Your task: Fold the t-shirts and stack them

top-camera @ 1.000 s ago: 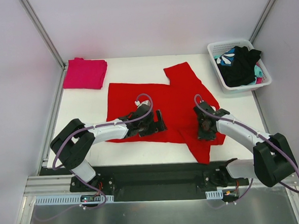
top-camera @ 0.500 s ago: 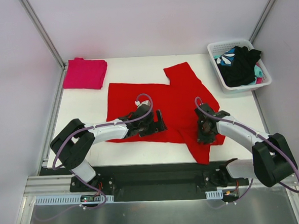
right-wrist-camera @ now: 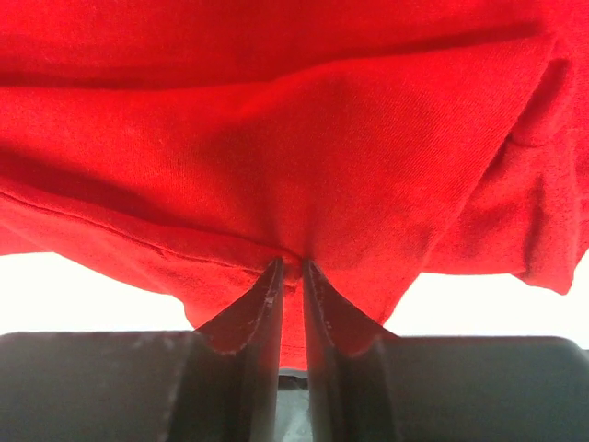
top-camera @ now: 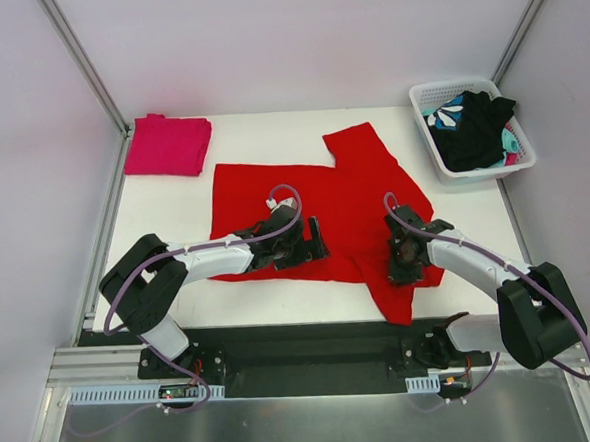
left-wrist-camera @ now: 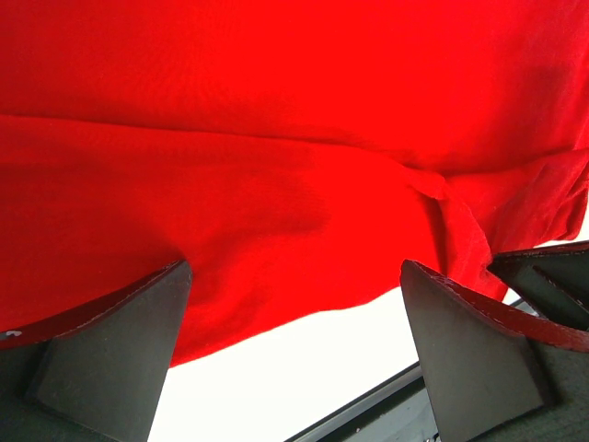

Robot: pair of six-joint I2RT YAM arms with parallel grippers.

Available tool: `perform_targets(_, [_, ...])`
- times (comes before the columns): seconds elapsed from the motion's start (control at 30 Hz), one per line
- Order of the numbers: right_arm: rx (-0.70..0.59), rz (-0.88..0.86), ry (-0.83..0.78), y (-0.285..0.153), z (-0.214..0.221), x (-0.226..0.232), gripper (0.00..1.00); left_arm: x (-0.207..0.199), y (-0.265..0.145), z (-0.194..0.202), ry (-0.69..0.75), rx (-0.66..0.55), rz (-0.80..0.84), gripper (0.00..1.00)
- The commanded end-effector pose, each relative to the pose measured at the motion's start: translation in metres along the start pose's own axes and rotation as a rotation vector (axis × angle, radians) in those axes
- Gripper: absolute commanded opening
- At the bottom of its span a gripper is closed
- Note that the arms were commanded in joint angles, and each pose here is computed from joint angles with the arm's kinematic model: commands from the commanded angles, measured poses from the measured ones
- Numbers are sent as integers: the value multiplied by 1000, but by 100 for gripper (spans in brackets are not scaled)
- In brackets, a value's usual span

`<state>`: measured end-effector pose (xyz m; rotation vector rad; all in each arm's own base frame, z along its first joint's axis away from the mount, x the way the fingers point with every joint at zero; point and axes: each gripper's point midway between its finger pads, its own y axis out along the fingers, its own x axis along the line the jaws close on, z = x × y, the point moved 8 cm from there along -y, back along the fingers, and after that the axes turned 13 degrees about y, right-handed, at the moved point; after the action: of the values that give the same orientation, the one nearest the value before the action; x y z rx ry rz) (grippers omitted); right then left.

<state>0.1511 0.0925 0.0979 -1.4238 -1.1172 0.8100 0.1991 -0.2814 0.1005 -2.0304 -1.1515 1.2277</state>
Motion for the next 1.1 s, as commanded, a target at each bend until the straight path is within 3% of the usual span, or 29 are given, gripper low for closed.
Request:
perform_targets(0.0, [2,-28,0,-3,-3,5,10,12,6,19,12,92,-78,99])
perform_targets(0.1, [6,-24,-8,-3,-4,5,1,13,5,20,12,94,-79,99])
perform_targets(0.57, [-149,26,-132,-41,-47,20,1,12,6,20,13,94,-78,99])
perform_targets(1.07, [-179,-41,-248,-52,-94,71,1,12,8,19,13,96,-81,99])
